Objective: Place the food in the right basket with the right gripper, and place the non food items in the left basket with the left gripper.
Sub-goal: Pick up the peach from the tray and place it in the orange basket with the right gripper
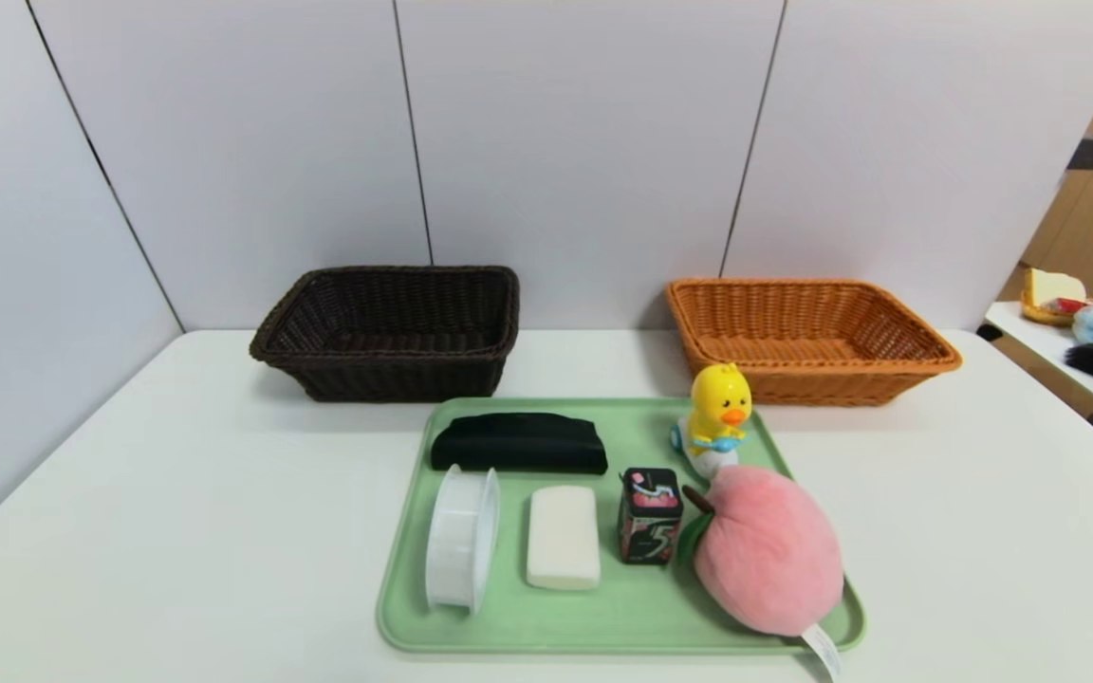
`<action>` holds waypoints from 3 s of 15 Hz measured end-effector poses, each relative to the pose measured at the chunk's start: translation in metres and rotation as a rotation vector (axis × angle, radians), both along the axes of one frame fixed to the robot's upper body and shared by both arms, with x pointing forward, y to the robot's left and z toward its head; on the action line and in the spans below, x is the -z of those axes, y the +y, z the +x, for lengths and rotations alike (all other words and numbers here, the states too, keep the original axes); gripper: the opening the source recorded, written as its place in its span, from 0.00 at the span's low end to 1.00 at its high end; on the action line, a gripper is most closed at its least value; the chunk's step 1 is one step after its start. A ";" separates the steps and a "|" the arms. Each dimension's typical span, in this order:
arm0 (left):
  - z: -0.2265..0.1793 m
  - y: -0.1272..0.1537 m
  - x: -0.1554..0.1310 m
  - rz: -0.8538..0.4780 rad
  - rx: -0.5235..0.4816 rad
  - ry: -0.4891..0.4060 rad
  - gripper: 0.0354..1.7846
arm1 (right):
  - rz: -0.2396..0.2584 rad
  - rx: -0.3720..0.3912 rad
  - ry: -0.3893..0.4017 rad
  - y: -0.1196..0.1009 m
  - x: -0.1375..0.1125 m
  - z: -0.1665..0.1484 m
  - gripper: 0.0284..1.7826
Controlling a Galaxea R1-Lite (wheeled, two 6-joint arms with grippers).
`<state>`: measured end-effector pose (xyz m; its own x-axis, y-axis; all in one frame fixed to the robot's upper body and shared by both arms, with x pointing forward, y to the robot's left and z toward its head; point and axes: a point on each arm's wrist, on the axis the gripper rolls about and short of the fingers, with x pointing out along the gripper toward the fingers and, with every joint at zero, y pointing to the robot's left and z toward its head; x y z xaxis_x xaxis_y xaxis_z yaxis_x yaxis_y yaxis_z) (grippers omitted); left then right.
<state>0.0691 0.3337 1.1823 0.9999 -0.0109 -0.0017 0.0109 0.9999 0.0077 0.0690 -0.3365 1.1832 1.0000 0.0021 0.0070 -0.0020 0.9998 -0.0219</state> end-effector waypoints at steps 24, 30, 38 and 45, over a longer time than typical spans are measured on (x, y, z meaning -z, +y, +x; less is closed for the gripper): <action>0.168 -0.006 -0.253 0.073 0.146 -0.067 0.94 | -0.047 -0.252 -0.037 0.011 -0.258 0.171 0.96; 0.221 -0.007 -0.232 0.163 0.148 0.063 0.94 | -0.190 -0.376 0.379 0.039 -0.208 0.230 0.96; 0.231 -0.006 -0.223 0.163 0.135 0.107 0.94 | -0.323 -0.680 0.628 0.069 -0.173 0.213 0.96; 0.229 -0.005 -0.217 0.161 0.131 0.126 0.94 | -0.570 -0.901 0.652 0.078 -0.149 0.200 0.96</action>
